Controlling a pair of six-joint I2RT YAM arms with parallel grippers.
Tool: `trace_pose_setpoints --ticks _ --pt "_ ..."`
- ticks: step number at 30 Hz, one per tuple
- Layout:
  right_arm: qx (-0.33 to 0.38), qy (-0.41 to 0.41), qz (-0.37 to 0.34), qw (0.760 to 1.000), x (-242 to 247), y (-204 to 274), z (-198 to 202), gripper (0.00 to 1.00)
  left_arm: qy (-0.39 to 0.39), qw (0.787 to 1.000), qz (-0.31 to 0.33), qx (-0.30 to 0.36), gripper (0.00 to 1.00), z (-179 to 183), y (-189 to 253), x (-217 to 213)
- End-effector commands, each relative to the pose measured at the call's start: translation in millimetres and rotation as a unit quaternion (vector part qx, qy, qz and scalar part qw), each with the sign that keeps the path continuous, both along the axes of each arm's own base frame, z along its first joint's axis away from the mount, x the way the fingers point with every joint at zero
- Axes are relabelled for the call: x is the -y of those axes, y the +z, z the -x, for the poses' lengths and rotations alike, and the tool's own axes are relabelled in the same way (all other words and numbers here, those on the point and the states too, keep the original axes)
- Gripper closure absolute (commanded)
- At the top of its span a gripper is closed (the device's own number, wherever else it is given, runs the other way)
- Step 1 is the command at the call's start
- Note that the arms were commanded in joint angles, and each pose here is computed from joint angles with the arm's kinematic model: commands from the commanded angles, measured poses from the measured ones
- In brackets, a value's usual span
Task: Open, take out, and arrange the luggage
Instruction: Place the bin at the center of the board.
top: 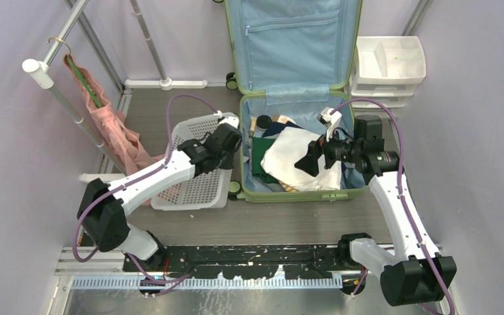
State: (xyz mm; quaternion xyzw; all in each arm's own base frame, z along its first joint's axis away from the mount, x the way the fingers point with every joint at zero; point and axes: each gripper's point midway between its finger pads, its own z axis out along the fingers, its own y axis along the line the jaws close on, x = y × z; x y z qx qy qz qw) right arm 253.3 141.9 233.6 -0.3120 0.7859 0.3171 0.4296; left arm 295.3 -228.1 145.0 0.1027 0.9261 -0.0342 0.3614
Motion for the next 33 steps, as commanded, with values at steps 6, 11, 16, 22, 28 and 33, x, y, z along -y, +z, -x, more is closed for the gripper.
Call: trace_pose_setpoints --ticks 6,11,16,22,28,33 --pt "0.032 0.007 -0.011 0.999 -2.1 15.6 -2.9 0.00 0.104 0.991 -0.086 0.018 1.00 -48.3 35.1 -104.1" --pt "0.032 0.008 -0.011 0.999 -2.5 15.7 -2.8 0.00 0.137 0.985 -0.100 0.020 1.00 -83.4 35.5 -109.8" --pt "0.033 0.007 -0.010 0.999 -2.3 15.8 -3.0 0.00 0.156 0.983 -0.099 -0.022 0.98 -110.8 10.5 -99.5" --pt "0.034 0.007 -0.010 0.999 -2.2 15.9 -3.4 0.00 0.182 0.979 -0.084 -0.043 0.91 -140.5 -9.6 -93.2" --pt "0.035 0.008 -0.010 0.999 -2.4 16.8 -2.9 0.00 0.173 0.982 -0.010 -0.082 0.64 -152.2 -17.3 -77.5" --pt "0.033 0.010 -0.011 0.999 -2.8 16.7 -2.3 0.00 0.128 0.988 0.061 -0.064 0.44 -144.0 19.8 -57.7"
